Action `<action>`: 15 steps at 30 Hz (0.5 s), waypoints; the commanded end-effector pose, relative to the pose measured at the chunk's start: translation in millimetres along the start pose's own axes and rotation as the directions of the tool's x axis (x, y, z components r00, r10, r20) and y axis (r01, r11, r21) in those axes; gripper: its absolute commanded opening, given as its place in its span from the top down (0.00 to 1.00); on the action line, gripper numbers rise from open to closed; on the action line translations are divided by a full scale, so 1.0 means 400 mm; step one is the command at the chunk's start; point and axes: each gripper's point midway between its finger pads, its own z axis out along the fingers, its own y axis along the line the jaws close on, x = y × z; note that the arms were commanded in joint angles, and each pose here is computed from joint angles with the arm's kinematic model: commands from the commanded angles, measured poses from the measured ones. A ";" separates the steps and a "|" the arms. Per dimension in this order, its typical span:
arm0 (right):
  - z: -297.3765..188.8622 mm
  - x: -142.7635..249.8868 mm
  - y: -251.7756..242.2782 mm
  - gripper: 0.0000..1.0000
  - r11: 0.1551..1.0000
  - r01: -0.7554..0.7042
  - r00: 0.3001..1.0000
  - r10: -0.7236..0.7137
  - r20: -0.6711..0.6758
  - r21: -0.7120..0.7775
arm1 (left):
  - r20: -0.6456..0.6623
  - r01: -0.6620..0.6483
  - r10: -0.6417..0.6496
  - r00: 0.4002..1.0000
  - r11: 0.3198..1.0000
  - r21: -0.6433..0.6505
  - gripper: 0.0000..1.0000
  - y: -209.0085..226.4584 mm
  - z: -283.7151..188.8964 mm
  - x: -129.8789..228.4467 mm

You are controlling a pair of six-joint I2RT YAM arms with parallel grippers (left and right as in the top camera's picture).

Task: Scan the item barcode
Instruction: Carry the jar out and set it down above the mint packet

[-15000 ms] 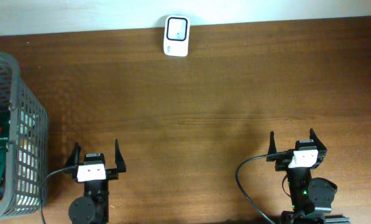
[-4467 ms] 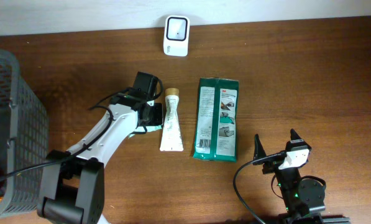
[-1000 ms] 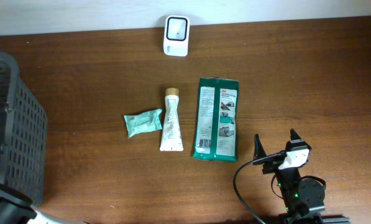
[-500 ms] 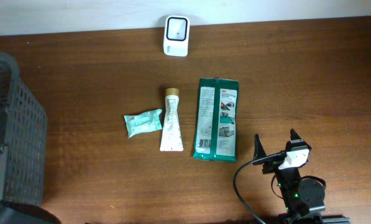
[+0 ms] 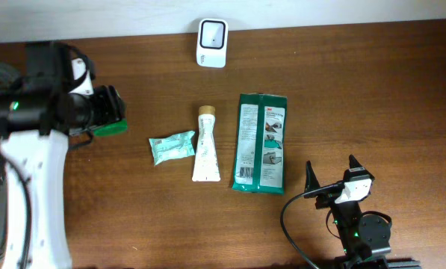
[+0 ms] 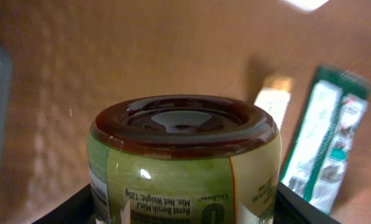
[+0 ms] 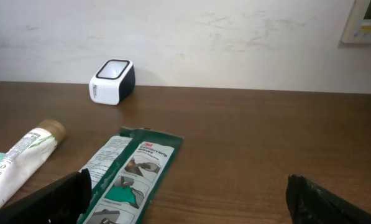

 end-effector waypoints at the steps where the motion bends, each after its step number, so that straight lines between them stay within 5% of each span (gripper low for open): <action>1: 0.000 0.006 0.002 0.02 1.000 -0.010 1.000 0.010 -0.004 -0.002 | -0.209 0.026 -0.027 0.977 1.000 -0.008 0.37 0.003 0.115 0.053; 9: 0.000 0.006 0.002 0.02 1.000 -0.010 1.000 0.010 -0.004 -0.002 | -0.520 0.169 -0.075 0.851 0.976 0.135 0.46 -0.074 0.164 0.176; 13: 0.000 0.006 0.001 0.02 1.000 -0.010 1.000 0.010 -0.004 -0.002 | -0.529 0.409 -0.354 0.771 0.913 -0.015 0.48 -0.070 0.167 0.169; 15: 0.000 0.006 0.001 0.01 1.000 -0.010 1.000 0.010 -0.004 -0.002 | -0.526 0.477 -0.391 0.755 0.878 0.032 0.48 -0.088 0.178 0.140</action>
